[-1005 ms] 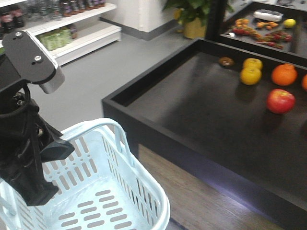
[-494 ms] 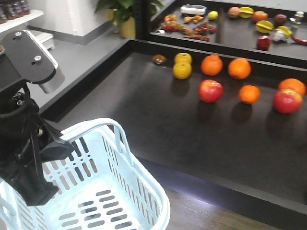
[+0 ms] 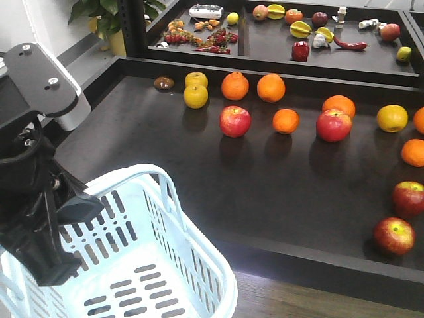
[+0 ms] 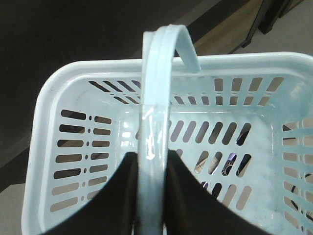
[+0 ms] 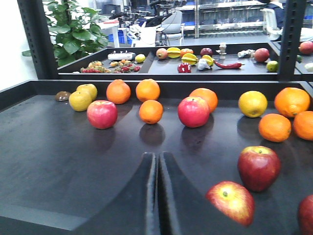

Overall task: Pick three apples into basket with both arms
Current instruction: 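Turn the base toward the fruit table with the red apples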

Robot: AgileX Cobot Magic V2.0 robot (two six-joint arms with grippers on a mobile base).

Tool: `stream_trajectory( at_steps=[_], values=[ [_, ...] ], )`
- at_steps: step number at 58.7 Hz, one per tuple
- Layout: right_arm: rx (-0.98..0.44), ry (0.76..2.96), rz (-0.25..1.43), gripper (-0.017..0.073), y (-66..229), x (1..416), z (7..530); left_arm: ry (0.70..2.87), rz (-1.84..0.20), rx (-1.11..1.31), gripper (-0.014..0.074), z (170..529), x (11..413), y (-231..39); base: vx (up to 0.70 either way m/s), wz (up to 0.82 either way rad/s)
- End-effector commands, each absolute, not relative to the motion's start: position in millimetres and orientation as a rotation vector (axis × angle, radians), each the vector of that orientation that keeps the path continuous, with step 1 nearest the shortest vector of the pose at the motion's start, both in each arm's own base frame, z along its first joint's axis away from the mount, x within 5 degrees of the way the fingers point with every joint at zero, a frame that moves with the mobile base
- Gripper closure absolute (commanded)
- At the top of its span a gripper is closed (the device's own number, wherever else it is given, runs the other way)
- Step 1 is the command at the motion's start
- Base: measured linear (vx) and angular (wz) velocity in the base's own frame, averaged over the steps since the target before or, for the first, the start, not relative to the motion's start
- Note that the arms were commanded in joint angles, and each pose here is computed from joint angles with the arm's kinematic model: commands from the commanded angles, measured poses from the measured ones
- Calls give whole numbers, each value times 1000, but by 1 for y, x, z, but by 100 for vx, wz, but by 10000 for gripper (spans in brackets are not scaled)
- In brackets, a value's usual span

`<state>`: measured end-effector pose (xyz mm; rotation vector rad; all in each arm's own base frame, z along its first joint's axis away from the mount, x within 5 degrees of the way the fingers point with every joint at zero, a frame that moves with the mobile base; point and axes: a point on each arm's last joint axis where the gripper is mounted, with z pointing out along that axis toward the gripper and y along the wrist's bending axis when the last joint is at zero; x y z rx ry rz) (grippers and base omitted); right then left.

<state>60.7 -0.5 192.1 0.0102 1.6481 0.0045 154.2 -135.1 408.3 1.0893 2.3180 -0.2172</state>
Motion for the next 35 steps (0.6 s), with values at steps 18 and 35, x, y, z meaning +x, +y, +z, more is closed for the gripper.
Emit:
stream_trajectory(
  at_steps=[18, 35],
  values=[
    [-5, 1607, 4, 564, 0, 63, 194, 2223, -257, 1026, 600, 424, 152, -133, 0, -2],
    [-5, 1607, 4, 564, 0, 63, 194, 2223, -257, 1026, 600, 424, 152, -133, 2, 6]
  ],
)
